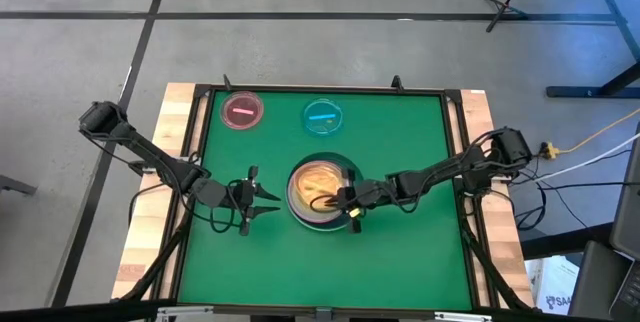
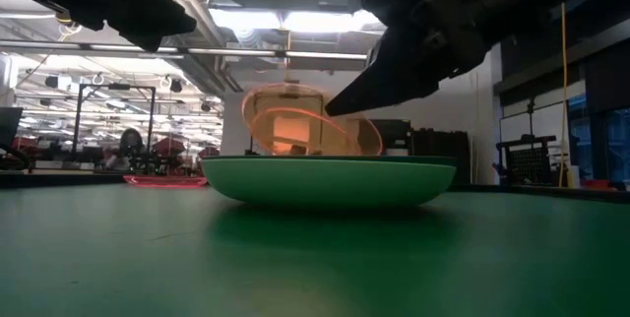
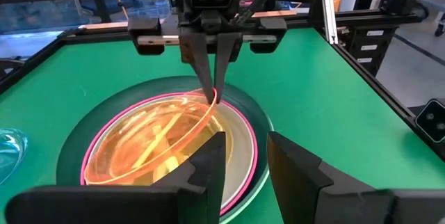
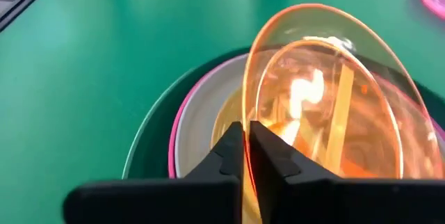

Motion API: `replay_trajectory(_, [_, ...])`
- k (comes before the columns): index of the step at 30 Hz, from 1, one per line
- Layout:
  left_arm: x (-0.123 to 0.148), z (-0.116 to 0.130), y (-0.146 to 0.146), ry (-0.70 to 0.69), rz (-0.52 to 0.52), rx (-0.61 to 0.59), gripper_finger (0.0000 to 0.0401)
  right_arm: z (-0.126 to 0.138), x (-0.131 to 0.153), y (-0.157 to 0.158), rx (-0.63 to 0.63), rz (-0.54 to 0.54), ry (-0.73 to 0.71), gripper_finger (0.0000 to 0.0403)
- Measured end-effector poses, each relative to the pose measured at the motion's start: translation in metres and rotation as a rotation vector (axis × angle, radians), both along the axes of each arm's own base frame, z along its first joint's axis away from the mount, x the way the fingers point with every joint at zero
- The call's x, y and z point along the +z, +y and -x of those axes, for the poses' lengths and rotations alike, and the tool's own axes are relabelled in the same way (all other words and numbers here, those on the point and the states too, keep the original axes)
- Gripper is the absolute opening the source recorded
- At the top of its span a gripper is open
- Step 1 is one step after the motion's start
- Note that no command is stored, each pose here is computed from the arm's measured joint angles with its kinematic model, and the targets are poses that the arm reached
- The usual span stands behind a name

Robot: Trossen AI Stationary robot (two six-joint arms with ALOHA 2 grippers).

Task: Stack plastic plates
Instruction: Stack the orange plate on top of the light green plate, then stack the blue plate on top of the orange plate

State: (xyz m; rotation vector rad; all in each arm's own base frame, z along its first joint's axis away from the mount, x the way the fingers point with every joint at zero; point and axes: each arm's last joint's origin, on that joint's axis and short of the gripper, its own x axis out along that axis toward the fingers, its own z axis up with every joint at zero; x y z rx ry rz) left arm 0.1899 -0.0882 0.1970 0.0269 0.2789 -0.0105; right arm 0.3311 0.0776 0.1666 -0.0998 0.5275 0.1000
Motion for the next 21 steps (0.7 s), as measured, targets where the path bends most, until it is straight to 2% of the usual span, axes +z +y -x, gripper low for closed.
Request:
replay_trajectory(3, [0.000, 0.000, 0.000, -0.001, 0.001, 0.000, 0.0099, 0.000, -0.001, 0.000, -0.013, -0.019, 0.012, 0.0034])
replay_trajectory(7, [0.000, 0.000, 0.000, -0.001, 0.001, 0.000, 0.0099, 0.001, 0.001, 0.000, -0.013, -0.021, 0.008, 0.0092])
replay_trajectory(13, [0.000, 0.000, 0.000, -0.002, 0.002, 0.000, 0.0099, 0.011, 0.024, -0.011, -0.031, 0.005, -0.008, 0.0173])
replay_trajectory(16, [0.000, 0.000, 0.000, -0.003, 0.002, 0.000, 0.0099, 0.018, 0.041, -0.024, -0.117, 0.027, -0.029, 0.0196])
replay_trajectory(21, [0.000, 0.000, 0.000, -0.003, 0.003, 0.000, 0.0099, 0.027, 0.061, -0.057, -0.368, 0.098, -0.069, 0.0208])
